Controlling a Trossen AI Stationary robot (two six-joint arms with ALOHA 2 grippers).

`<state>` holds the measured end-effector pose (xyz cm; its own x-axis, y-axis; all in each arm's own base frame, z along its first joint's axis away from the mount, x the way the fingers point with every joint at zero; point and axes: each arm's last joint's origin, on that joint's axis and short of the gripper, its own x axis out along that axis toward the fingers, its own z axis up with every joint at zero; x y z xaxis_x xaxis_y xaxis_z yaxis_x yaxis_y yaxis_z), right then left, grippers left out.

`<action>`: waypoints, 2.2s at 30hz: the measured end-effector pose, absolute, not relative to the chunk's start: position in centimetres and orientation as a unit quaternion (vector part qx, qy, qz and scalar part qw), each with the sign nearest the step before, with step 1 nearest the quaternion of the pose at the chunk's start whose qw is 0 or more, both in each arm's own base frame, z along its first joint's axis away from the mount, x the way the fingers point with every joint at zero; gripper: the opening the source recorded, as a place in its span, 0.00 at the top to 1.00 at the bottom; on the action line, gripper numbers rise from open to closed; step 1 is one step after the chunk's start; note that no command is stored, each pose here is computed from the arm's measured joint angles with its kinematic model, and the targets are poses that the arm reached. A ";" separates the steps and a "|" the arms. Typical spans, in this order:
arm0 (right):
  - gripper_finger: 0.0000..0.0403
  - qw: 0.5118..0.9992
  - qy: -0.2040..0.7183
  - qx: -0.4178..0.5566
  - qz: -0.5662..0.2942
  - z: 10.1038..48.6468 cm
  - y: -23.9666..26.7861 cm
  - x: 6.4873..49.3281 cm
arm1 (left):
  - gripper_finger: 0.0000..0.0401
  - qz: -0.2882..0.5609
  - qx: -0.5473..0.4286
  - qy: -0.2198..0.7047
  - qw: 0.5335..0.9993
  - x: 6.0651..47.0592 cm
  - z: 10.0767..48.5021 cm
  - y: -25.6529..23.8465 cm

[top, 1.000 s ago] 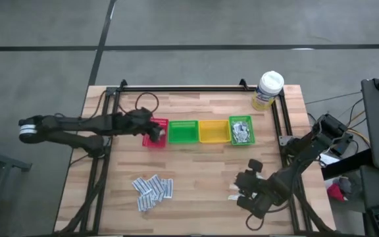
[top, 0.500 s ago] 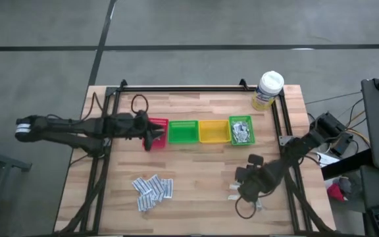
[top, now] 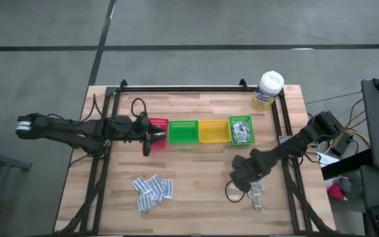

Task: Pick & Place First Aid Supplies
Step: Put the green bandage into the red bin

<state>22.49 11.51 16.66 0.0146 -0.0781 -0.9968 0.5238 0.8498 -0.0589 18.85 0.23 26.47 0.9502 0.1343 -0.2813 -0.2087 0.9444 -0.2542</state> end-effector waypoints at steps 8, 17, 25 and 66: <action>0.72 0.707 0.642 0.206 -0.216 15.7 11.6 22.8 | 0.66 0.088 -0.142 0.131 0.977 18.9 26.5 0.2; 0.75 0.700 0.640 0.217 -0.232 14.4 11.2 22.0 | 0.66 0.089 -0.142 0.131 0.977 18.9 26.5 0.2; 0.77 0.701 0.638 0.217 -0.233 14.3 11.2 22.0 | 0.66 0.089 -0.143 0.130 0.977 18.9 26.5 0.2; 0.83 0.704 0.615 0.235 -0.266 13.5 10.8 21.6 | 0.66 0.089 -0.143 0.130 0.977 18.9 26.5 0.2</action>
